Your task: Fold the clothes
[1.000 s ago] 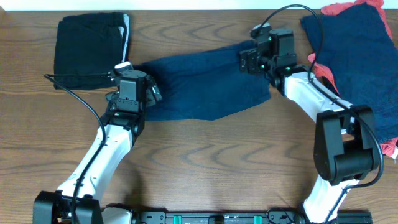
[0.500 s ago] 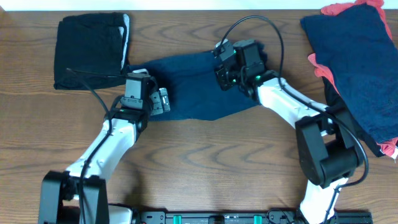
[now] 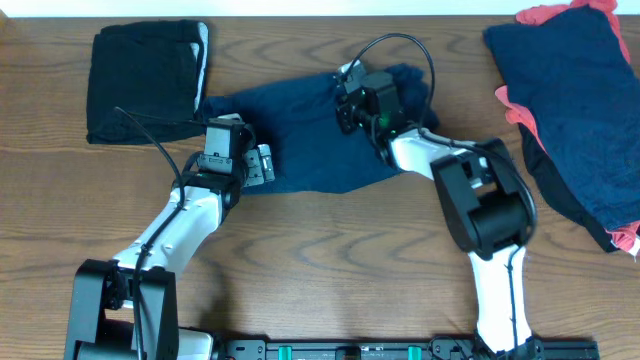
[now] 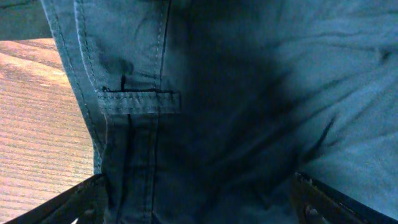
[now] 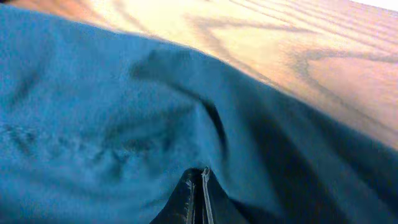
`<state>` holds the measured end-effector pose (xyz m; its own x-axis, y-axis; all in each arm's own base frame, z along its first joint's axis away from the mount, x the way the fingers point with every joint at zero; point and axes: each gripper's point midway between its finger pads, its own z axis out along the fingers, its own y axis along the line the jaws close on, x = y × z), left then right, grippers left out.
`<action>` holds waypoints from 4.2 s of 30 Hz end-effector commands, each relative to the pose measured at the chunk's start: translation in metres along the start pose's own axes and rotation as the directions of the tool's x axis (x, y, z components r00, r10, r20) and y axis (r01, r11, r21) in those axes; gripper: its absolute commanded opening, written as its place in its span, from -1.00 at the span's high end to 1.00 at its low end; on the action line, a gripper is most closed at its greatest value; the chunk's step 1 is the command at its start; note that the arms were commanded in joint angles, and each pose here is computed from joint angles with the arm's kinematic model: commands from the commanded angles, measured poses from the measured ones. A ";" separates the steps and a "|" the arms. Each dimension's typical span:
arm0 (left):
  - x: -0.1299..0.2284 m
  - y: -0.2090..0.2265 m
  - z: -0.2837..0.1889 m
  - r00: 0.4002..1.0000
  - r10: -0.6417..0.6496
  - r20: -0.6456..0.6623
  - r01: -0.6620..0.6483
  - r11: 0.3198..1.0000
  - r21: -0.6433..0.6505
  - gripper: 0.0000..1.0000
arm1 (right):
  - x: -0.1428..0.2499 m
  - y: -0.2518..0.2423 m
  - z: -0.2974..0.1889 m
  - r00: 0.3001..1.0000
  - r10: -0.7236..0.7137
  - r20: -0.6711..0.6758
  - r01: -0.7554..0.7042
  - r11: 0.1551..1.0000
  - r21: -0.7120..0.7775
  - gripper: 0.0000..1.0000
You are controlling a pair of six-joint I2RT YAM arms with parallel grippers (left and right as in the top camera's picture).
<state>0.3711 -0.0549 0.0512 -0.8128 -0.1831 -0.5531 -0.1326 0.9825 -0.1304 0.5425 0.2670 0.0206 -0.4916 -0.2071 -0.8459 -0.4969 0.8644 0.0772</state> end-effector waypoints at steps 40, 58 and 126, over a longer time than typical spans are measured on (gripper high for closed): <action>0.003 0.019 -0.044 0.999 -0.028 -0.030 0.027 0.999 -0.029 -1.00 | 0.024 -0.075 -0.040 0.800 0.248 -0.547 -0.196 0.969 0.153 -0.81; -0.029 -0.007 -0.065 0.999 0.042 -0.003 -0.041 0.994 0.105 -0.96 | 0.066 -0.095 -0.100 0.610 0.342 -0.715 -0.200 0.939 0.278 -0.98; -0.043 -0.005 0.074 0.942 0.201 -0.270 -0.073 0.905 0.419 0.88 | -0.029 -0.089 -0.167 0.685 0.453 -0.571 -0.447 0.880 0.162 0.11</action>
<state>0.4488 -0.0578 0.0148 -0.9361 0.0565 -0.3472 0.2132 0.8763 -0.4321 0.4805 0.1169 0.1274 -0.9670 -0.0322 -0.2526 -0.1013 0.9587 0.2657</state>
